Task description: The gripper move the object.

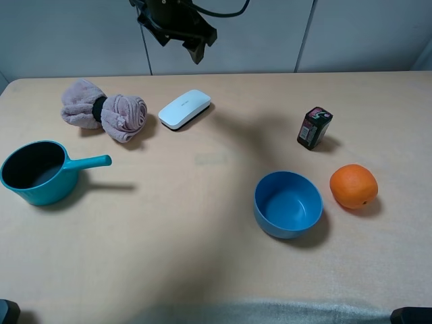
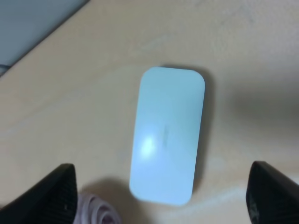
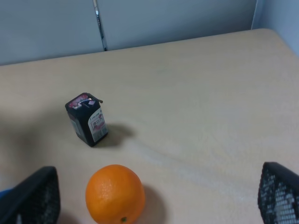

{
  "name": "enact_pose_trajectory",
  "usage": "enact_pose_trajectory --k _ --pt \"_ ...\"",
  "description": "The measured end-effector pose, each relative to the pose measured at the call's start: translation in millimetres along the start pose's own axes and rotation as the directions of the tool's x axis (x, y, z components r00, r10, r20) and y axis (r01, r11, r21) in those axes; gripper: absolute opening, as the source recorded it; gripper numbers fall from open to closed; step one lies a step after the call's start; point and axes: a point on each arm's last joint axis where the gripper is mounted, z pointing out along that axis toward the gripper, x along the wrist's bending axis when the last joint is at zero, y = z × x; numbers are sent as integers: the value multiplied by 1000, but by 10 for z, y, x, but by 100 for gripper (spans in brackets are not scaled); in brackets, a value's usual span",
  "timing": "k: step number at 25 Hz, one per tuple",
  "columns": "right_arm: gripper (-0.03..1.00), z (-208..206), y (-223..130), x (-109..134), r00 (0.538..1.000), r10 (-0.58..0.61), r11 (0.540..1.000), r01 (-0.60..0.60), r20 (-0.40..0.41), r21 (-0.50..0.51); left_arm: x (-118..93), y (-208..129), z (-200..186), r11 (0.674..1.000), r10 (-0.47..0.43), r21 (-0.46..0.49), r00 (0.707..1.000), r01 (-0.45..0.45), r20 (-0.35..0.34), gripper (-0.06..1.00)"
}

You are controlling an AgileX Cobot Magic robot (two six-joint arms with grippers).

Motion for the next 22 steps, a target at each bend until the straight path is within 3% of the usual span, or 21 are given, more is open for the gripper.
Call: enact_pose_trajectory --k 6,10,18,22 --pt "67 0 0 0 1000 0 1000 0 0 0 82 -33 -530 999 -1 -43 1000 0 -22 75" --pt "67 0 0 0 1000 0 1000 0 0 0 159 -228 -847 999 1 -47 998 -4 -58 75" --pt "67 0 0 0 1000 0 1000 0 0 0 474 -940 -1363 997 -82 -4 991 82 -104 75" --pt "67 0 0 0 1000 0 1000 0 0 0 694 -1441 -1605 985 -169 20 973 174 -157 75"
